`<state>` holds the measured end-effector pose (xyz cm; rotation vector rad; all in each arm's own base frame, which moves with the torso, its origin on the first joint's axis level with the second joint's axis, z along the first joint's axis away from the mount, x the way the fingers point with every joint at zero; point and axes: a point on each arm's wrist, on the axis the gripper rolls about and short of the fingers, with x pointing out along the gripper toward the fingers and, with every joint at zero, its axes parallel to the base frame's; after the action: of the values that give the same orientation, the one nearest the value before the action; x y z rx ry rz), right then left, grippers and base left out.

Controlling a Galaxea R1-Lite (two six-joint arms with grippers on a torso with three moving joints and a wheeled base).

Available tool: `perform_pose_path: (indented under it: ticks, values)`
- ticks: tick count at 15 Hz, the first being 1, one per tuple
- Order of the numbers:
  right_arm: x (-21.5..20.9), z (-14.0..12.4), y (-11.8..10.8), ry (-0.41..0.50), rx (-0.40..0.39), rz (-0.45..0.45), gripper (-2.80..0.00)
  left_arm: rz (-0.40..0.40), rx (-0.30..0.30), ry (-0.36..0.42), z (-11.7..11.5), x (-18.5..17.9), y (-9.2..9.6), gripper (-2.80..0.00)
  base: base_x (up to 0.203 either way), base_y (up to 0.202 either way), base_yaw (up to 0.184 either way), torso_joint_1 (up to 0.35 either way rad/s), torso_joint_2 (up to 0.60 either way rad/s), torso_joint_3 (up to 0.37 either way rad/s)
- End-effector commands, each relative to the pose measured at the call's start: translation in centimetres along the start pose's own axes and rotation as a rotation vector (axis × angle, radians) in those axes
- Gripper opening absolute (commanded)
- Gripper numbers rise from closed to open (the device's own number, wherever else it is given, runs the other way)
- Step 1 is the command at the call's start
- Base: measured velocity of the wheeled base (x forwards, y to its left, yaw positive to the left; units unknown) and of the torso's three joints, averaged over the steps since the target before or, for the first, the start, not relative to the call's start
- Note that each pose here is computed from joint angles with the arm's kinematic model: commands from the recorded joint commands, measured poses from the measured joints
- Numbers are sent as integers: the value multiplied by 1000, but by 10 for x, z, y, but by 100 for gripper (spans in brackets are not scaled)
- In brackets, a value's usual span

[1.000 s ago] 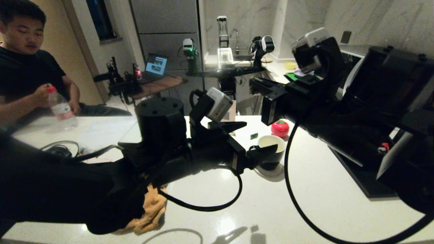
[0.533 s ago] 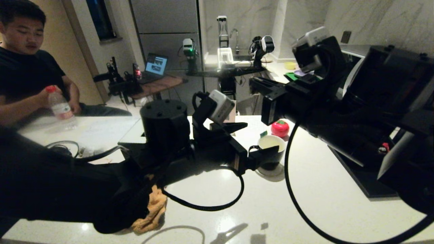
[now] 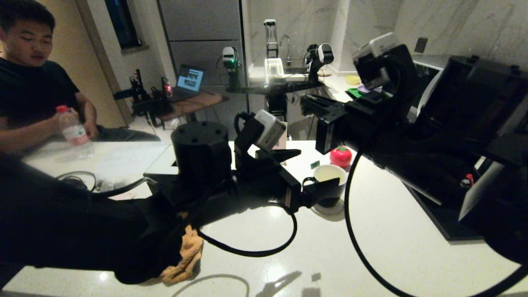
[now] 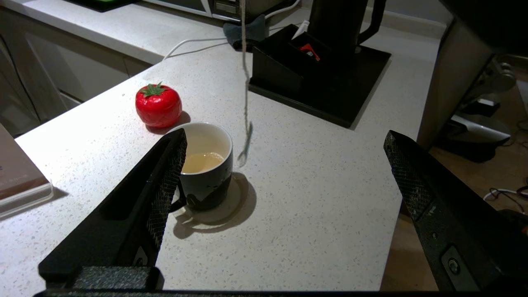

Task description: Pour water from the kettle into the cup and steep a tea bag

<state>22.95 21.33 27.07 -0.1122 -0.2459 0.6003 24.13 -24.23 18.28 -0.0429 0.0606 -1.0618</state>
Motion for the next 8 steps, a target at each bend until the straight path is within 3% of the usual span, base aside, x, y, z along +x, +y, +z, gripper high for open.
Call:
perform_pose_path:
  ticks: [1,4,5,8]
  values:
    - [0,0,0,-3,-1,-1,-280,-4,1,-5,1,0,0,0,0,0,0,0,0,0]
    - [0,0,0,-2,-1,0,-280,-6,1,-1,-1,1,0,0,0,0,0,0,0,0]
    - [0,0,0,-2,-1,0,-280,-8,1,-1,-1,1,0,-280,0,0,0,0,0,0]
    - [0,-1,0,-1,-1,0,-280,-13,4,-18,0,1,0,-280,0,0,0,0,0,0]
